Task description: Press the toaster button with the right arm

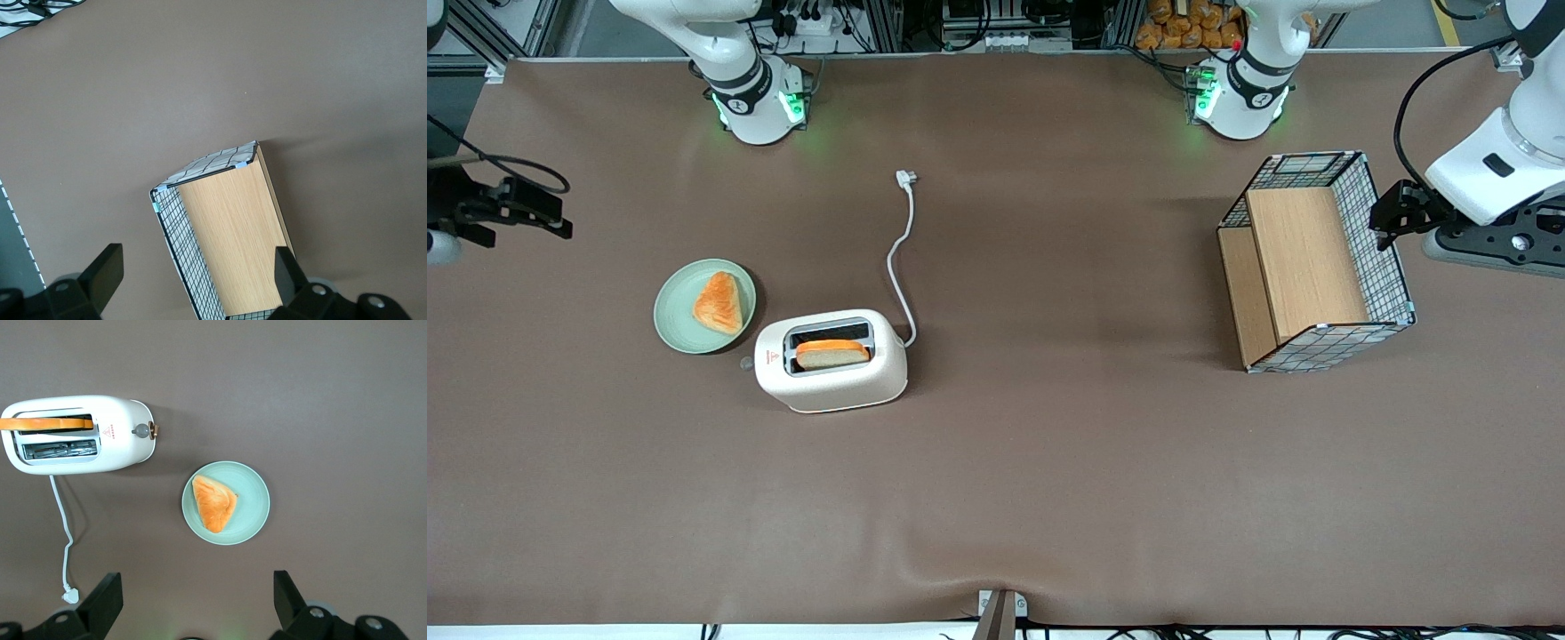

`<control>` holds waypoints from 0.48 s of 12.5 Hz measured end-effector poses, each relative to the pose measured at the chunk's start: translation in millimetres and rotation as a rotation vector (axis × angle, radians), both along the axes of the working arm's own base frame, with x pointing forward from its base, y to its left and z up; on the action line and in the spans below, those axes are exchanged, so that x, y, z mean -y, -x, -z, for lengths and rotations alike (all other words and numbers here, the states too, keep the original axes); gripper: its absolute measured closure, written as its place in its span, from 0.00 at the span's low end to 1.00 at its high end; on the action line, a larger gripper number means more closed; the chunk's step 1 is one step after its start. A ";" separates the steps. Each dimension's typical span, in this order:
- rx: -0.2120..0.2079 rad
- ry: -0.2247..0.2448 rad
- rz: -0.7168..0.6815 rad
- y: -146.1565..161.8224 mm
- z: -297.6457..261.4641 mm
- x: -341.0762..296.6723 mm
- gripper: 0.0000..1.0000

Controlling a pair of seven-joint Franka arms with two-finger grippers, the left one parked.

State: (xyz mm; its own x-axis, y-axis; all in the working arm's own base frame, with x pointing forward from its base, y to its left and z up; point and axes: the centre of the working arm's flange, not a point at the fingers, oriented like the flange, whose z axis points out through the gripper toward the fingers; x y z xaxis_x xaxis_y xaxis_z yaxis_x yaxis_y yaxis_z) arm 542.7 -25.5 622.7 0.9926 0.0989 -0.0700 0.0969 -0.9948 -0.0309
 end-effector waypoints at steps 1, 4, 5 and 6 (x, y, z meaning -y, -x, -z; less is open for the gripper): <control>0.015 0.001 -0.004 5.6 -3.4 -2.3 0.00; 0.053 0.017 -0.029 14.5 -11.4 -13.5 0.00; 0.065 0.028 -0.037 13.3 -12.5 -16.4 0.00; 0.069 0.036 -0.041 12.8 -12.8 -17.4 0.00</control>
